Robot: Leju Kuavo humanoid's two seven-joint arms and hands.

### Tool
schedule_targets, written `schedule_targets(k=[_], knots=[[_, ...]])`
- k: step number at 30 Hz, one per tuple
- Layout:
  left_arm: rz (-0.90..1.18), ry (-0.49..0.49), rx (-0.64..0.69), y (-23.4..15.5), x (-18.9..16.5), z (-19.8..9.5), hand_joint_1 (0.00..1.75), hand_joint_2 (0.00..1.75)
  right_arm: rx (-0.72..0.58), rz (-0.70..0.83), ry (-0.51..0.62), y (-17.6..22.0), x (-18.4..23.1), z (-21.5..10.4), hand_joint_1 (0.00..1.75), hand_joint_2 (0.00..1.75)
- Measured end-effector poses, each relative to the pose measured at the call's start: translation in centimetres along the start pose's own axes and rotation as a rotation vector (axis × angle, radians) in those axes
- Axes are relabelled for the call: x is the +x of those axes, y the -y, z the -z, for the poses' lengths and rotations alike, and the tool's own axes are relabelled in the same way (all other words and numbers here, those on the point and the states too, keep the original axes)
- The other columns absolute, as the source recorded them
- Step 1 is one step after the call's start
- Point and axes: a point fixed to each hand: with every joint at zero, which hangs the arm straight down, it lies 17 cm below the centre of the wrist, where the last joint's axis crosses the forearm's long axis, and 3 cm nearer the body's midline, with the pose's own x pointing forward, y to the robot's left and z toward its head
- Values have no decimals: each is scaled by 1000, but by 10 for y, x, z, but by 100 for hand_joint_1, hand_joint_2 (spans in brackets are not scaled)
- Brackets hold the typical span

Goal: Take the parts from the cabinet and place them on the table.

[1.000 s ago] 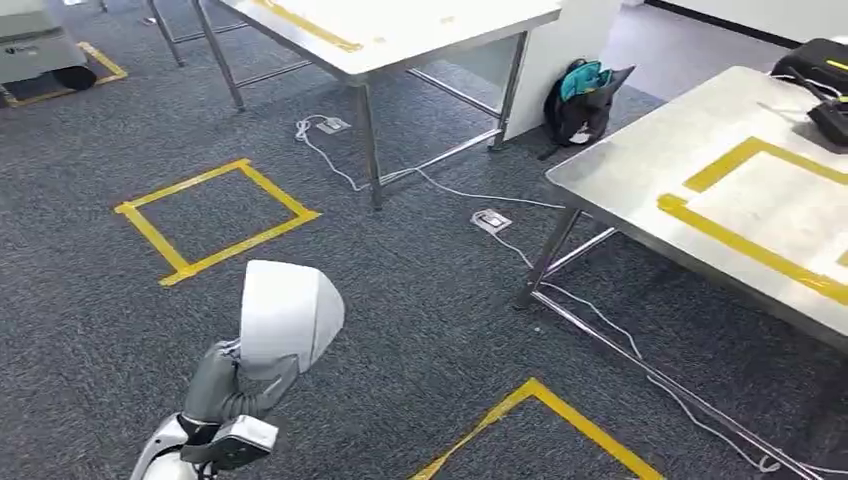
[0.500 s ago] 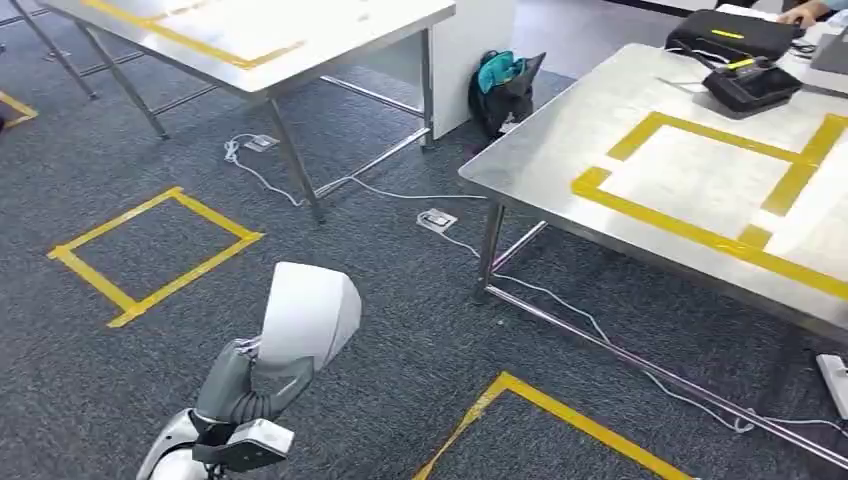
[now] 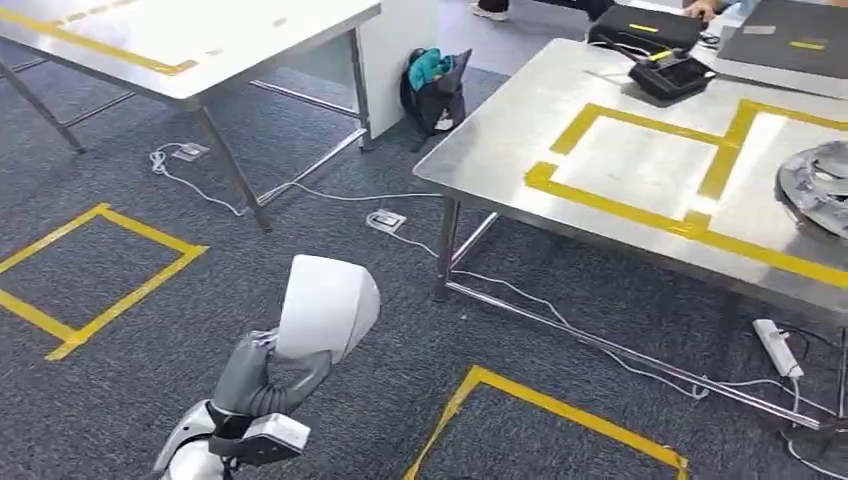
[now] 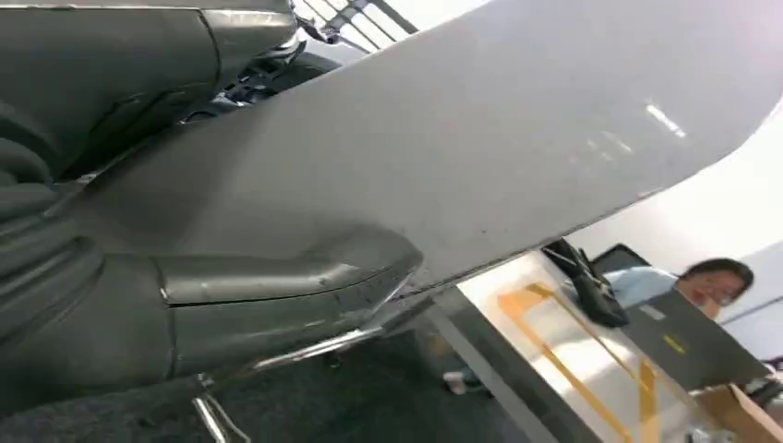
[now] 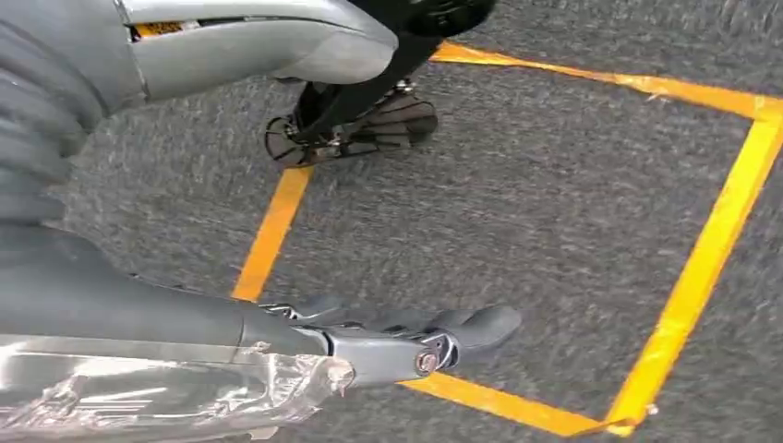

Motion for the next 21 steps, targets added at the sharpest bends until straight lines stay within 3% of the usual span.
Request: schedule_targets(k=[21], knots=[[0, 3, 0, 0, 1, 2, 175, 175, -7, -1, 4, 5, 2, 2, 0, 175]])
